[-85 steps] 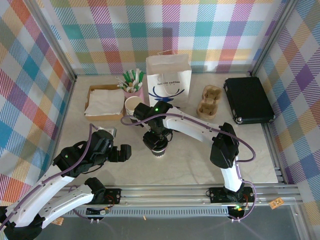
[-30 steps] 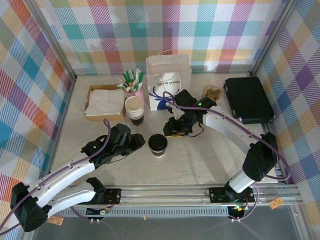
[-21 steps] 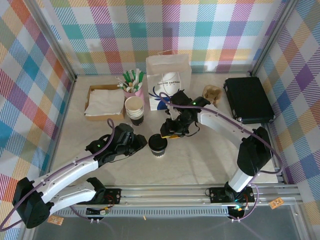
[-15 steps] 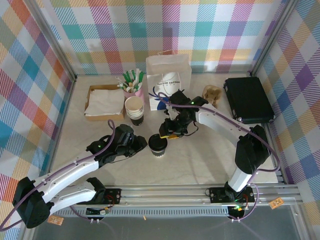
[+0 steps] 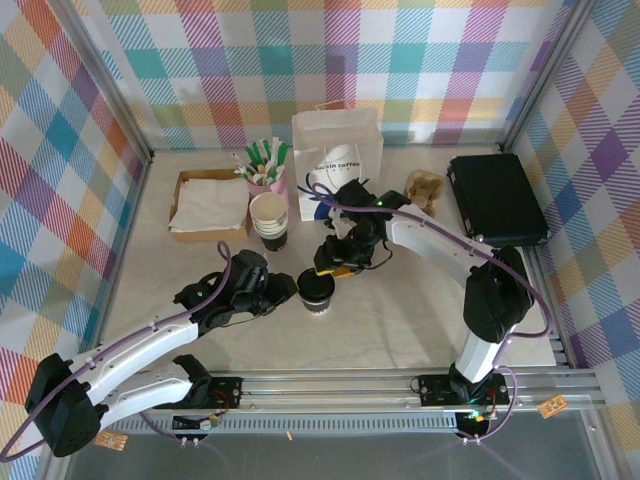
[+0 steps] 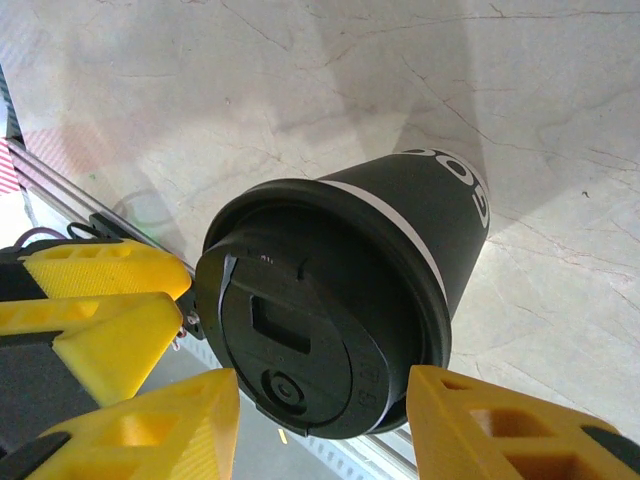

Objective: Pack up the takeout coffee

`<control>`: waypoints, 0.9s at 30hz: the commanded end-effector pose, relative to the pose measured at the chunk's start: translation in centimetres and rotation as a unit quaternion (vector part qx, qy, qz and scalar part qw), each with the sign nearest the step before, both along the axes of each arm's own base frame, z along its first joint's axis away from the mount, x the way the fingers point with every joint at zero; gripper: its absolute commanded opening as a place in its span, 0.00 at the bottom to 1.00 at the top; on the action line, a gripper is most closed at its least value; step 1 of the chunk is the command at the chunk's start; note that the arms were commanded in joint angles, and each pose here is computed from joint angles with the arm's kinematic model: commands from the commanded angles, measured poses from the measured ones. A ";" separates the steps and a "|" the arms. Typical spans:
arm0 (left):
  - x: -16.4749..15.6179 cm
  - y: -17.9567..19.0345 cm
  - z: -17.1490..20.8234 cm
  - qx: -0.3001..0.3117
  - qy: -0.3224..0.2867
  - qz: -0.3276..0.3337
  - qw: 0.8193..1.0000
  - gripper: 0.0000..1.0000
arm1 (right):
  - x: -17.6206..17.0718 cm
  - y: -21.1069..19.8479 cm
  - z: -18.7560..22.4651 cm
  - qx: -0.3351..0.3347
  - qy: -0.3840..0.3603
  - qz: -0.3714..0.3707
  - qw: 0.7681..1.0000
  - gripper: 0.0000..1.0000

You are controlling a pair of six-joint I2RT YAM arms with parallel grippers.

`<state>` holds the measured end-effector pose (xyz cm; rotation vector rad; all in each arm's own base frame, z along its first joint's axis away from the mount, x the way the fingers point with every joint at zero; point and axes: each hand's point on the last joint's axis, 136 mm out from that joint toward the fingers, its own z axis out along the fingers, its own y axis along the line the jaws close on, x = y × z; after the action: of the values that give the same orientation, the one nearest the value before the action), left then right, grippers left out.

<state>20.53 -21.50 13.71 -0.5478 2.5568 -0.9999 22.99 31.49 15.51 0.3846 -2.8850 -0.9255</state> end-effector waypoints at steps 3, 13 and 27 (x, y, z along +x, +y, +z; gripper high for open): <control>0.1 -0.2 -0.1 -0.010 0.001 -0.005 1.000 0.35 | -0.6 0.8 0.6 0.005 0.011 0.014 1.000 0.48; 0.1 -0.6 -0.6 -0.018 0.009 -0.013 1.000 0.30 | -1.1 0.6 0.0 -0.007 0.024 0.016 1.000 0.48; 0.0 -0.7 -1.4 -0.020 0.023 -0.021 0.999 0.25 | -1.4 1.0 -0.8 -0.014 0.036 0.018 0.999 0.48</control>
<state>20.54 -22.42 13.03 -0.5352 2.5911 -1.0637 21.95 31.86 14.23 0.3888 -2.8436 -0.8557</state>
